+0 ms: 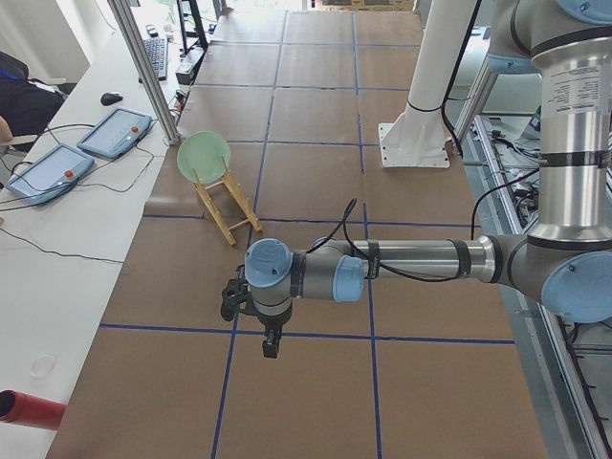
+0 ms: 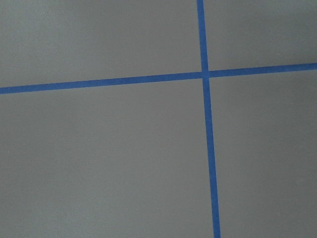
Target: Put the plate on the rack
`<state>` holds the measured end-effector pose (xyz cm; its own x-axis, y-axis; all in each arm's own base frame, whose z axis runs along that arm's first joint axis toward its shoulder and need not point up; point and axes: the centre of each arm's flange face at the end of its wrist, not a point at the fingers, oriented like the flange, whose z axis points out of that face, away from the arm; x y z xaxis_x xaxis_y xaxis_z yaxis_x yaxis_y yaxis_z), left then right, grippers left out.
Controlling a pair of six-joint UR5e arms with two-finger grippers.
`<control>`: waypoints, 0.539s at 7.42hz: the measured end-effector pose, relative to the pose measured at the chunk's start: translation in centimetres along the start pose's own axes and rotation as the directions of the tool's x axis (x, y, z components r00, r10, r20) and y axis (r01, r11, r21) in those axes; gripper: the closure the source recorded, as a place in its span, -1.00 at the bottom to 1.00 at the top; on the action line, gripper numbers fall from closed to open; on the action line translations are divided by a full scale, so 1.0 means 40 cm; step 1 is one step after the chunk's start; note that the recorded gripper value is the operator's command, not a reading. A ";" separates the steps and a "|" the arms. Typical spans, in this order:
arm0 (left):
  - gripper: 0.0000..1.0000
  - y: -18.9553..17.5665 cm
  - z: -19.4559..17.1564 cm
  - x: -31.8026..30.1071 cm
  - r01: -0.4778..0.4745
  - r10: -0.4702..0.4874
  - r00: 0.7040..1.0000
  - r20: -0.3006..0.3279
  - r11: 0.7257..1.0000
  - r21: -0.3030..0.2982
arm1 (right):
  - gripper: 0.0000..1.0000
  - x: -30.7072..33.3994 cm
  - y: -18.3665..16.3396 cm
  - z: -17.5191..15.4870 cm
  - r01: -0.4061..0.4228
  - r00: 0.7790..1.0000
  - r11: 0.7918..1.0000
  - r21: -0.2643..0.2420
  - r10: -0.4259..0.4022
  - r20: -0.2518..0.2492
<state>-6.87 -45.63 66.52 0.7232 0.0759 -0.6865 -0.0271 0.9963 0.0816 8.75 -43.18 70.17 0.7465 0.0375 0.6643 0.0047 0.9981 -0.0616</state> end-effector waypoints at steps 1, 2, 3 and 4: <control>-1.00 -0.002 -0.001 0.001 -0.001 0.001 1.000 0.000 1.000 0.001 | -1.00 0.000 0.000 0.000 0.000 1.000 1.000 0.000 0.000 0.000; -1.00 -0.005 -0.003 0.002 -0.002 0.002 1.000 0.000 1.000 0.003 | -1.00 0.000 0.000 0.000 0.000 1.000 1.000 0.000 0.000 0.000; -1.00 -0.006 -0.004 0.002 -0.002 0.002 1.000 0.000 1.000 0.004 | -1.00 -0.001 0.000 0.000 0.000 1.000 1.000 0.000 0.000 0.000; -1.00 -0.006 -0.004 0.002 -0.002 0.002 1.000 0.000 1.000 0.004 | -1.00 -0.001 0.000 0.000 0.000 1.000 1.000 0.000 0.000 0.000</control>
<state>-6.91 -45.85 66.32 0.7233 0.0783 -0.6861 -0.0263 0.9960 0.0859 8.73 -43.19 70.15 0.7466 0.0373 0.6643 0.0048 0.9981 -0.0615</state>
